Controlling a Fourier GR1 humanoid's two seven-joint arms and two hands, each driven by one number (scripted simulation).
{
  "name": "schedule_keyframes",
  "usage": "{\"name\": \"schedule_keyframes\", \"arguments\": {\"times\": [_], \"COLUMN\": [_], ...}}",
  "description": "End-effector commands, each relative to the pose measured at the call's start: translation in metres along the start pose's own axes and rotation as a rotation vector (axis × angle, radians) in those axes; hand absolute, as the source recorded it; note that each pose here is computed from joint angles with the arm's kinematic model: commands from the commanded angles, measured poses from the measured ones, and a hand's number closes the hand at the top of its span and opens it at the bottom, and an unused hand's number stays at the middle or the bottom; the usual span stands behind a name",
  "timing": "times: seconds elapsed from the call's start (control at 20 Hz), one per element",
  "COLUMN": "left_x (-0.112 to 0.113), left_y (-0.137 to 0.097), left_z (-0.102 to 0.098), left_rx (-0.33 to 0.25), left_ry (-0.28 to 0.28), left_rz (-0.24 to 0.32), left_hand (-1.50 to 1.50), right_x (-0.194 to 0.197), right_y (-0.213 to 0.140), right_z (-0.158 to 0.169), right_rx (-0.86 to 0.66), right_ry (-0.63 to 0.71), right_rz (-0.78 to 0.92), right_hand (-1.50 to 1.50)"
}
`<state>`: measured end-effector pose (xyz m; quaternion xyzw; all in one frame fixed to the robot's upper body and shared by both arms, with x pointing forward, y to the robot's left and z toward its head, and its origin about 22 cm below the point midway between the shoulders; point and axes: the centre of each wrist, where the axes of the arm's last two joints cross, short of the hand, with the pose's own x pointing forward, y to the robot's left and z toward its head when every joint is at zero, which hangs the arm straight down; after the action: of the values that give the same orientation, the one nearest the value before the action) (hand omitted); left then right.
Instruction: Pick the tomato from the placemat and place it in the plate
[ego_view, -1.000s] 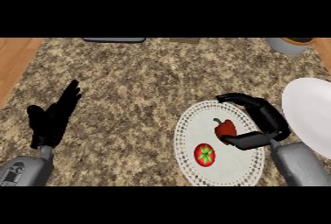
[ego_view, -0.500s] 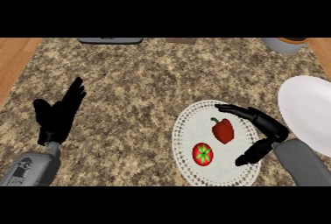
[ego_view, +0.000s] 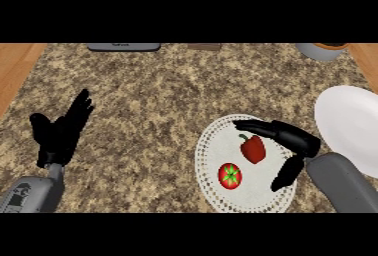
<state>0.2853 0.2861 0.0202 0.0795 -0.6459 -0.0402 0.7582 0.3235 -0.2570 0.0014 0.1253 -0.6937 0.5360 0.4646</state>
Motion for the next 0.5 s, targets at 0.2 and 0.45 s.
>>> {"name": "schedule_keyframes", "arguments": {"times": [0.2, 0.45], "left_x": [-0.015, -0.003], "left_y": [0.003, -0.015], "left_z": [0.005, -0.001], "left_rx": [-0.013, 0.009], "left_ry": [0.005, 0.017], "left_rz": [-0.004, 0.009], "left_hand": [0.0, 0.0], "right_x": [0.018, 0.015], "right_y": [0.003, 0.025], "right_z": [-0.023, -0.039], "right_rx": [0.116, 0.193], "right_ry": [0.095, 0.14], "right_rz": [0.183, 0.246], "right_hand": [-1.5, -1.5]}}
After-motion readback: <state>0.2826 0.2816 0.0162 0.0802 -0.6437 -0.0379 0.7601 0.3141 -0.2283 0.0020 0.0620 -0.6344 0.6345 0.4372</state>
